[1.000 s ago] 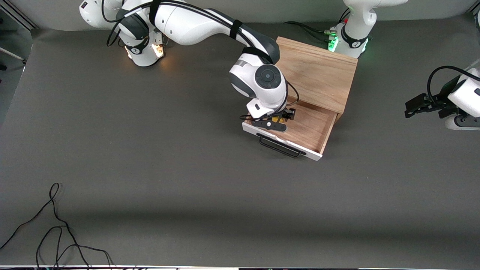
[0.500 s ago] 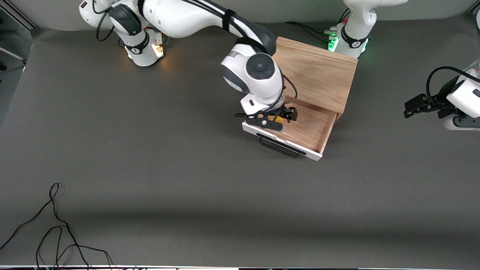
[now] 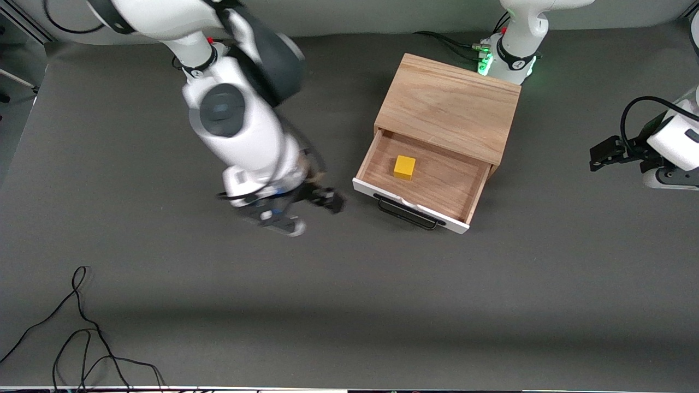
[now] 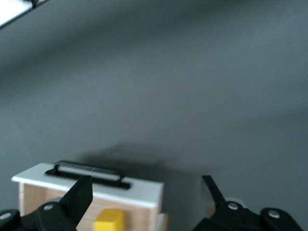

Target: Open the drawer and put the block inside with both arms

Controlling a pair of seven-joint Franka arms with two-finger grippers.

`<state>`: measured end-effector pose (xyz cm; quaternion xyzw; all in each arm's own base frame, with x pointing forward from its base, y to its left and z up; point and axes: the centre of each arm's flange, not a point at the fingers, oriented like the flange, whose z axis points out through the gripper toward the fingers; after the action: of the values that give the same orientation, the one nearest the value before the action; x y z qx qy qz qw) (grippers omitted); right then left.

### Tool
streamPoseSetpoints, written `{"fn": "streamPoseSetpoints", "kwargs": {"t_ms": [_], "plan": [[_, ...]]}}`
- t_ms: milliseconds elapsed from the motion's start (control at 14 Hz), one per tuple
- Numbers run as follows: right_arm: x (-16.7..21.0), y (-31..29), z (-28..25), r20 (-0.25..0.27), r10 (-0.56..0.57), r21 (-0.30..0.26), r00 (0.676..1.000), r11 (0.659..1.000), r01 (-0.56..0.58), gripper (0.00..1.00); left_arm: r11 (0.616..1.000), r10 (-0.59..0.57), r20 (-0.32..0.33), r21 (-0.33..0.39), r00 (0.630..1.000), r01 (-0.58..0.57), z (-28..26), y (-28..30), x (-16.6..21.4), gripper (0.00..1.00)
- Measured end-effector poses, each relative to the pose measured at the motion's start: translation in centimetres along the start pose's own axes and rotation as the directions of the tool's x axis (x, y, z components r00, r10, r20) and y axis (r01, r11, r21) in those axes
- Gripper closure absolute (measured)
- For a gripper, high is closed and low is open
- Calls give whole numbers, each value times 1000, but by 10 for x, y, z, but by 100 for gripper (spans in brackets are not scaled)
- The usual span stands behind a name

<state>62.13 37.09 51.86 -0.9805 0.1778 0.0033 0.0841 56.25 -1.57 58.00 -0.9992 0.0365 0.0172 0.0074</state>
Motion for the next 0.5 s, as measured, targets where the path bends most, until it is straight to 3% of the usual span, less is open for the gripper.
{"fn": "streamPoseSetpoints", "kwargs": {"t_ms": [286,500], "plan": [[48,114,-43,7,-96,-55,995,994,96,0,1000,3,1,1,1000,-3,0,0,0,0],[63,191,-78,-23,-64,-67,998,996,63,0,1000,4,2,0,1000,-4,0,1,0,0]]}}
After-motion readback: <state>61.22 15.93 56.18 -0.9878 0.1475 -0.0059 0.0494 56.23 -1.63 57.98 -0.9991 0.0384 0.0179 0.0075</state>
